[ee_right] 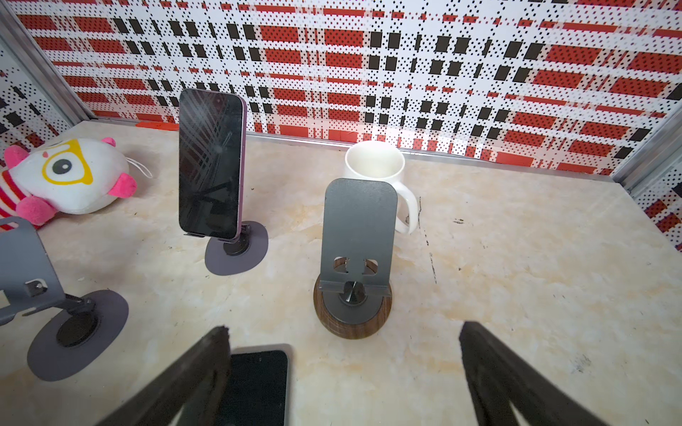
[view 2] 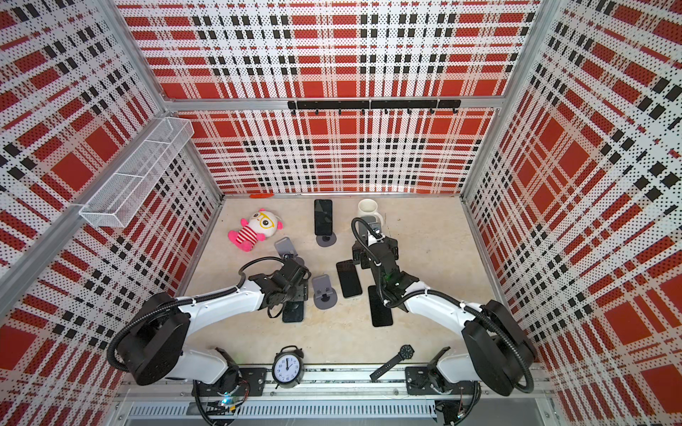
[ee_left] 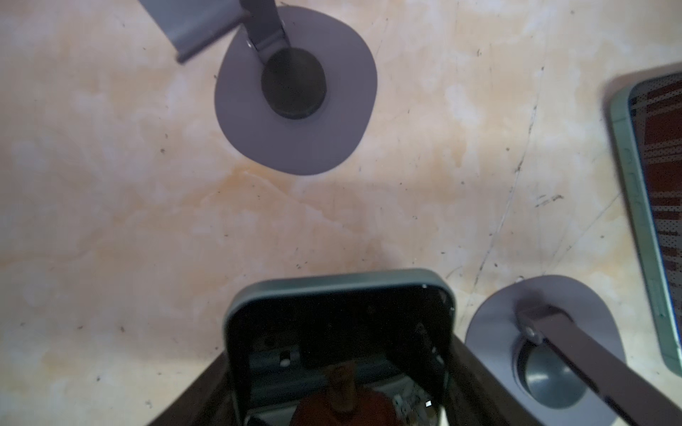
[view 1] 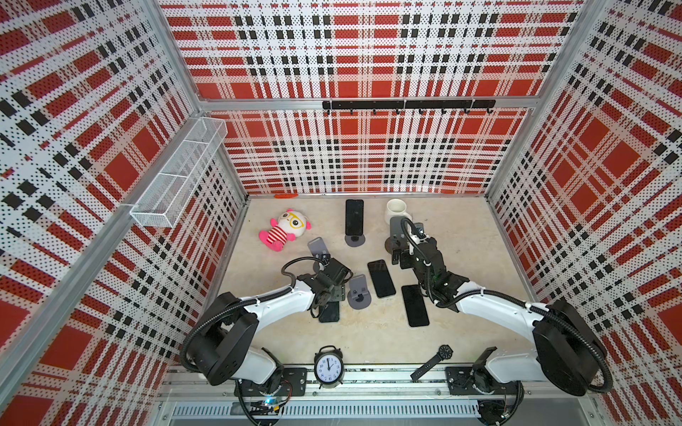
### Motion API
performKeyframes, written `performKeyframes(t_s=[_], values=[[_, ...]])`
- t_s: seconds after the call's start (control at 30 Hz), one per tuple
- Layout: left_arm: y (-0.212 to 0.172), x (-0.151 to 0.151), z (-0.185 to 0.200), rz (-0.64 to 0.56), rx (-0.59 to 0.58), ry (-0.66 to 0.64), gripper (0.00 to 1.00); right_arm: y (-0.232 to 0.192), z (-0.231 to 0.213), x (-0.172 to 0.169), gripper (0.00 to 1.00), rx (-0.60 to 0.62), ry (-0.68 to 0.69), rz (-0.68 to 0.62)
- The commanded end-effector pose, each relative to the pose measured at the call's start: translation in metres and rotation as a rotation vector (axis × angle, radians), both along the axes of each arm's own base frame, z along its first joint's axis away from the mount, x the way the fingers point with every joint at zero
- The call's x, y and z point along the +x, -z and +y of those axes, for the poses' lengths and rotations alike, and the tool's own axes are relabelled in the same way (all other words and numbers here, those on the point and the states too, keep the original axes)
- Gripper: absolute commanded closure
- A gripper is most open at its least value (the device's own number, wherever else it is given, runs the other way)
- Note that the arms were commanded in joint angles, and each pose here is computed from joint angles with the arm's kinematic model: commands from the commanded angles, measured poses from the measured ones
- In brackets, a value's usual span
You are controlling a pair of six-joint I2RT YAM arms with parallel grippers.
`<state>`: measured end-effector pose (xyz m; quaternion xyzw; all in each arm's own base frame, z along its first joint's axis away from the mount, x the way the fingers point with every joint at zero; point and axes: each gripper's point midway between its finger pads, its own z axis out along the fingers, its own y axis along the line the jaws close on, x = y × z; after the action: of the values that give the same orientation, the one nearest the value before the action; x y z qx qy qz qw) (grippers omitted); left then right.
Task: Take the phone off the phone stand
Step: 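Lower the phone flat onto the table beside the grey stand with left gripper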
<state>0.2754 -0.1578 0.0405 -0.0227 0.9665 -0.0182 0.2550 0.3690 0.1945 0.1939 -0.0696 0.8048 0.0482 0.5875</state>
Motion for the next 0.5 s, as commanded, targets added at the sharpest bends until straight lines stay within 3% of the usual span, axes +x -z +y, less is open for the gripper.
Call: performKeyframes(t_s=[0.0, 0.47], values=[[0.007, 0.0, -0.002, 0.017, -0.019, 0.003, 0.31, -0.01, -0.005, -0.001, 0.0, 0.017, 0.01, -0.024], [0.024, 0.0, 0.008, 0.089, -0.009, -0.025, 0.3, -0.007, -0.002, 0.0, 0.0, 0.018, 0.001, -0.012]])
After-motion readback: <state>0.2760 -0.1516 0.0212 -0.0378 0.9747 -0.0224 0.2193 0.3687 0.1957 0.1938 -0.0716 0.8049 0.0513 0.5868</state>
